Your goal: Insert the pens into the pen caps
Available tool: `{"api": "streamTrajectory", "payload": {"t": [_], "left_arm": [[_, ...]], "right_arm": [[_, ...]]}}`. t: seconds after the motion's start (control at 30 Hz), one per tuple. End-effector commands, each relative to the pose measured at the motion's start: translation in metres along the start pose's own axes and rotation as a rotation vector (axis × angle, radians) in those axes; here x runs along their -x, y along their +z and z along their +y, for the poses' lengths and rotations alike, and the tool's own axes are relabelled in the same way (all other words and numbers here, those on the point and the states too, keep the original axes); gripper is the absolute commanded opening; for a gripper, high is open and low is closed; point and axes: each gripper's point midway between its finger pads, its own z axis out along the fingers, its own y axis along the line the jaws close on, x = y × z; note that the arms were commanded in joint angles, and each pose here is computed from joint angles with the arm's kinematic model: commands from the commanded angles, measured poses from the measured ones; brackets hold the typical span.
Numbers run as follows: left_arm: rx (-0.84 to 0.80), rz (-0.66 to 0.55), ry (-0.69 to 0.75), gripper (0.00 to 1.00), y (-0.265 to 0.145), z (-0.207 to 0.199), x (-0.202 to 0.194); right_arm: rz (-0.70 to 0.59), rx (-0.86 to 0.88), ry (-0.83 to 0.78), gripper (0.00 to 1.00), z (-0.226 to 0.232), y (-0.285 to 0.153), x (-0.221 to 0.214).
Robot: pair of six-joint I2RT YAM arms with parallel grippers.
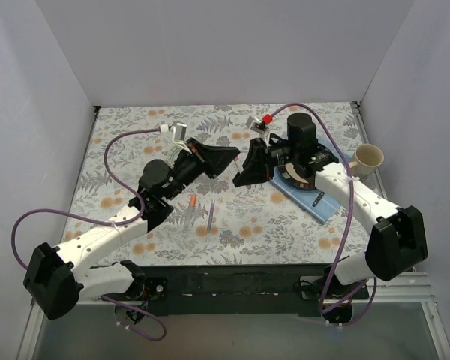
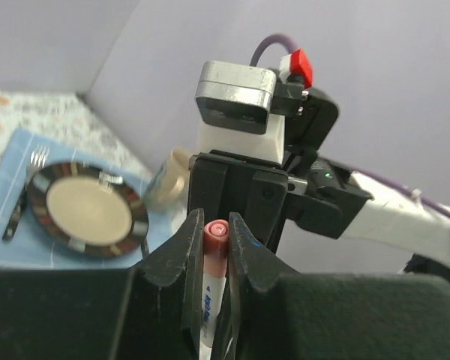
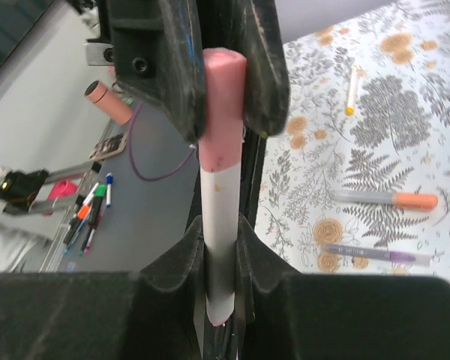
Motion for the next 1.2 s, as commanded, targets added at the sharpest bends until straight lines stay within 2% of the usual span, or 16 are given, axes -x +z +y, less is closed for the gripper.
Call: {"api": "streamTrajectory", "payload": {"t": [0.0,0.07,0.1,0.13,0.2,0.3,0.4,0.47,0.6,0.7,0.9,1.0,1.07,1.17], "left_arm": [[0.089,0.61,-0.136,0.0,-0.045,0.036,-0.114],[0.129,0.578,-0.114,0.0,-0.037,0.054,-0.097],[0.134,0.578,-0.094,0.0,-0.033,0.058,-0.092],[0.156,0.587,-0.086,0.0,-0.03,0.068,-0.092],[0.193,0.596,-0.047,0.0,-0.026,0.082,-0.085],[0.305,0.637,-0.019,0.0,-0.033,0.114,-0.087],[0.403,0.688,0.047,0.0,-0.042,0.146,-0.088],[0.456,0.71,0.086,0.0,-0.046,0.166,-0.089],[0.529,0.798,0.014,0.0,-0.051,0.199,-0.121],[0.53,0.826,-0.049,0.0,-0.047,0.206,-0.139],[0.623,0.892,-0.103,0.0,-0.066,0.232,-0.172],[0.641,0.932,-0.119,0.03,-0.075,0.234,-0.191],[0.659,0.967,-0.118,0.11,-0.082,0.237,-0.203],[0.707,0.995,-0.102,0.16,-0.092,0.243,-0.209]], "right_arm": [[-0.143,-0.243,-0.109,0.17,-0.022,0.001,0.005],[-0.167,-0.27,-0.101,0.25,-0.011,-0.002,-0.007],[-0.176,-0.287,-0.08,0.37,-0.01,-0.004,-0.016],[-0.17,-0.293,-0.058,0.42,-0.004,-0.007,-0.034],[-0.164,-0.344,-0.061,0.67,-0.005,-0.013,-0.048],[-0.16,-0.449,-0.004,0.77,-0.004,-0.025,-0.074],[-0.173,-0.558,0.055,0.84,-0.008,-0.037,-0.092],[-0.189,-0.606,0.09,0.86,-0.009,-0.043,-0.099],[-0.212,-0.659,0.107,0.88,-0.012,-0.049,-0.1],[-0.211,-0.667,0.101,0.88,-0.012,-0.05,-0.096],[-0.205,-0.66,0.098,0.88,-0.013,-0.049,-0.094],[-0.202,-0.659,0.1,0.88,-0.014,-0.049,-0.096],[-0.203,-0.654,0.101,0.88,-0.014,-0.048,-0.097],[-0.194,-0.652,0.106,0.88,-0.014,-0.048,-0.099]]}}
